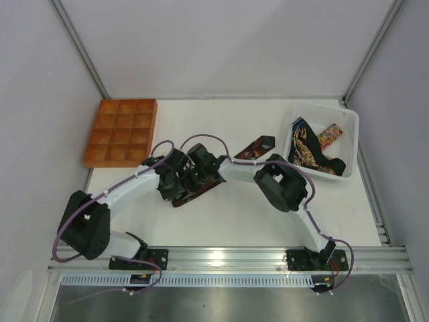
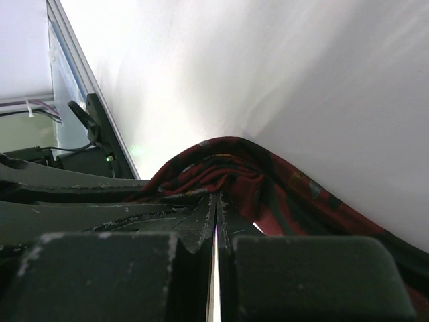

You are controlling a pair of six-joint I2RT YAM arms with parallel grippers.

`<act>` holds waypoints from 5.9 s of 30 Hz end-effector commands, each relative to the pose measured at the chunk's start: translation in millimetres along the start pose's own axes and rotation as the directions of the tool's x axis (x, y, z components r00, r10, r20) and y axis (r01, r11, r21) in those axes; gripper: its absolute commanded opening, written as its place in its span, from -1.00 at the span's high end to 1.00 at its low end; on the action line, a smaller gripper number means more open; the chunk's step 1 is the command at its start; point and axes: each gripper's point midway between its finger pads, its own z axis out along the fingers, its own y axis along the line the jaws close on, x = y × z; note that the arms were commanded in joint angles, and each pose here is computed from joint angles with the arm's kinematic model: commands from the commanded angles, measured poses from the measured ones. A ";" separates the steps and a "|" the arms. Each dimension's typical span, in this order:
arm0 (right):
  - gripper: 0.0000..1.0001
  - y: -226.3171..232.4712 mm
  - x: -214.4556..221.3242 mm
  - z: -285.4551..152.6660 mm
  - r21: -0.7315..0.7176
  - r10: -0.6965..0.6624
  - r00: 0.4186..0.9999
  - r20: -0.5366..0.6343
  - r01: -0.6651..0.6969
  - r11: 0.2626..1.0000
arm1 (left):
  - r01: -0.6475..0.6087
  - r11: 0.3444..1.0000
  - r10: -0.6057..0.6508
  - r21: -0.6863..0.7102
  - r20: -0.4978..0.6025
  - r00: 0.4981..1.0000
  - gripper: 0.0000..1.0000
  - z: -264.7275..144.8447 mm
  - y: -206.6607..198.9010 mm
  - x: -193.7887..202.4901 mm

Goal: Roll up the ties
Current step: Roll the tie

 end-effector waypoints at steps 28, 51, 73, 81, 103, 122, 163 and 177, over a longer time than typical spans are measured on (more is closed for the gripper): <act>1.00 -8.6 -10.9 -25.9 0.004 -0.005 0.999 0.050 0.005 1.000 | 0.072 0.997 -0.074 0.027 0.090 0.993 0.99 -22.8 -31.4 -17.5; 1.00 -29.0 -14.8 -36.3 -0.006 0.081 0.992 0.099 -0.081 0.997 | -0.080 0.994 0.077 0.074 0.045 0.996 0.99 10.6 -84.0 -17.0; 1.00 -110.2 -26.5 -93.7 0.143 0.155 0.969 0.191 -0.184 0.973 | -0.149 0.986 0.142 0.070 0.097 0.985 0.92 32.6 -93.4 -24.7; 1.00 -113.8 -18.8 -92.0 0.138 0.169 0.968 0.184 -0.195 0.971 | -0.215 0.953 0.183 0.214 0.157 0.970 -0.11 24.1 -114.9 -29.7; 1.00 -44.4 -51.1 -124.4 -0.066 0.084 0.984 0.160 -0.074 0.995 | -0.294 0.808 0.144 0.510 0.314 0.938 -0.75 -36.2 -123.0 -26.5; 1.00 -40.4 -36.3 -89.9 -0.059 0.071 0.993 0.097 -0.066 0.996 | -0.110 0.841 -0.009 0.529 0.216 0.976 -0.64 -57.7 -53.1 -30.1; 1.00 -84.9 -50.2 -86.3 -0.059 0.103 0.988 0.112 -0.096 0.994 | 0.078 0.877 -0.096 0.474 0.014 0.995 -0.07 35.1 -79.7 -59.1; 1.00 -74.0 -53.7 -94.6 0.063 0.057 0.984 0.166 -0.068 0.996 | -0.004 0.945 -0.019 0.326 0.067 0.998 0.99 20.9 -29.3 -43.4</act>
